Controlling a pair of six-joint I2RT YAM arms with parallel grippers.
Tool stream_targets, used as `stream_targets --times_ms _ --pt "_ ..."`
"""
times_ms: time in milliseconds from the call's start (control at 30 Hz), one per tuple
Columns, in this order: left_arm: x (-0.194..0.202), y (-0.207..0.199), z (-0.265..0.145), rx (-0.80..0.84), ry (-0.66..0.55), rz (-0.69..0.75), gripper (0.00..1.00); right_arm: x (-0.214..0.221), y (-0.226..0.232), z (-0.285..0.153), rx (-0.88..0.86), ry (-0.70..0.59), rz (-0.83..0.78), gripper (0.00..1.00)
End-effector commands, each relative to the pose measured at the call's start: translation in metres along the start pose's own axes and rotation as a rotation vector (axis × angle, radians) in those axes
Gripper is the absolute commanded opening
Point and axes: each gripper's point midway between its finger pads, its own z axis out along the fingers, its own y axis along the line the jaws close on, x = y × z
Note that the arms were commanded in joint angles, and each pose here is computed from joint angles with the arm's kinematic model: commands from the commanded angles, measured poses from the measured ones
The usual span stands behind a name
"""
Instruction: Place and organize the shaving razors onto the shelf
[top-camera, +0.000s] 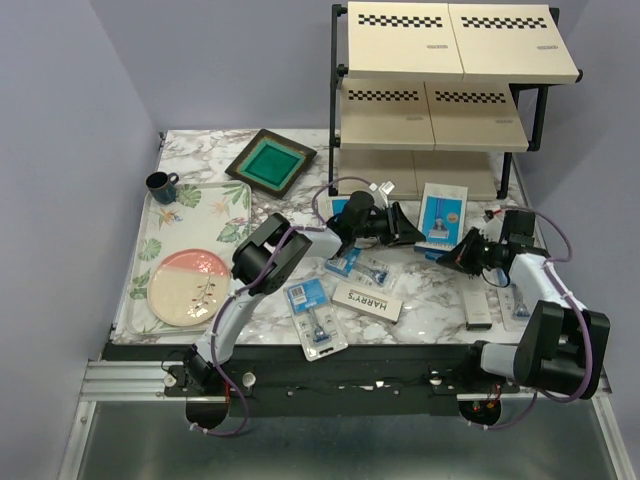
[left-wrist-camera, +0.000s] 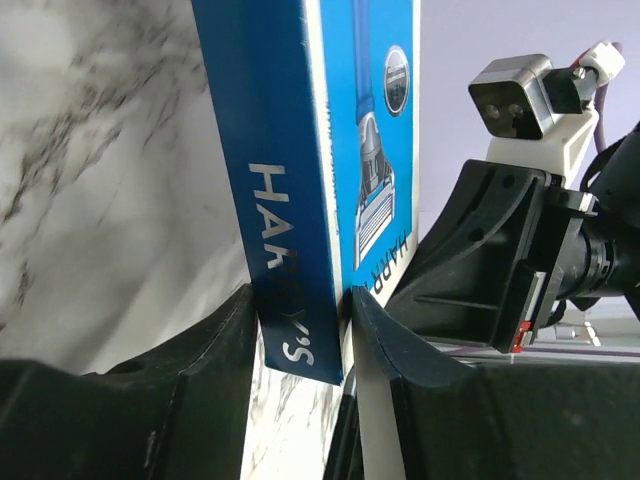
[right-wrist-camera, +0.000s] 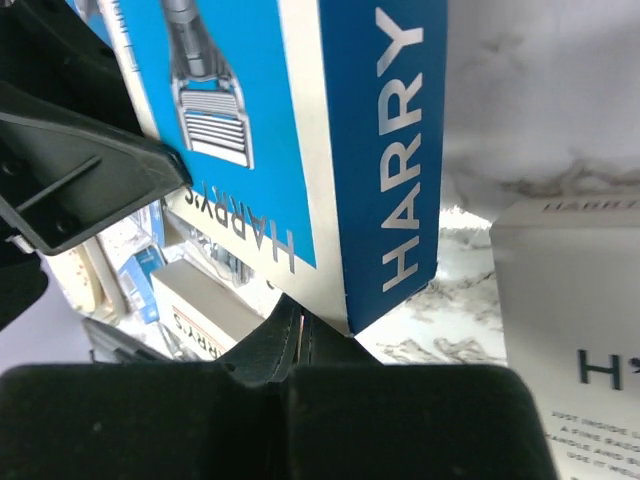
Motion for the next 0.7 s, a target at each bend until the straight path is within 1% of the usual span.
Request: stream_targets --times_ms 0,33,200,333,367,400,433,467,533,567,667 --pt "-0.013 -0.065 0.009 0.162 -0.015 0.17 0.42 -0.026 0.015 -0.008 -0.026 -0.075 -0.133 0.01" --pt "-0.017 -0.071 0.01 0.168 -0.021 0.175 0.42 -0.03 0.015 -0.007 -0.02 -0.081 -0.133 0.01" --pt "-0.022 -0.048 0.022 0.08 -0.021 0.144 0.43 -0.049 0.009 0.002 0.016 -0.083 -0.113 0.01" --pt "-0.029 -0.025 0.031 0.003 -0.041 0.147 0.49 -0.078 0.006 0.007 0.053 -0.124 -0.113 0.01" --pt "-0.035 -0.023 0.035 -0.022 -0.055 0.147 0.53 -0.085 0.004 0.007 0.063 -0.137 -0.104 0.01" --pt "-0.038 -0.013 0.037 -0.046 -0.063 0.151 0.55 -0.097 0.005 0.006 0.068 -0.162 -0.107 0.01" --pt "-0.041 -0.008 0.039 -0.068 -0.074 0.158 0.58 -0.101 -0.002 0.01 0.087 -0.163 -0.077 0.01" --pt "-0.049 -0.008 0.043 -0.091 -0.093 0.173 0.65 -0.109 -0.007 0.01 0.093 -0.178 -0.051 0.01" --pt "-0.057 0.004 0.045 -0.132 -0.111 0.176 0.72 -0.125 -0.009 0.009 0.084 -0.21 -0.011 0.01" --pt "-0.063 0.004 0.045 -0.145 -0.121 0.187 0.78 -0.128 -0.02 0.012 0.1 -0.207 0.028 0.01" --pt "-0.072 0.011 0.042 -0.162 -0.131 0.21 0.83 -0.142 -0.03 0.015 0.104 -0.223 0.066 0.01"
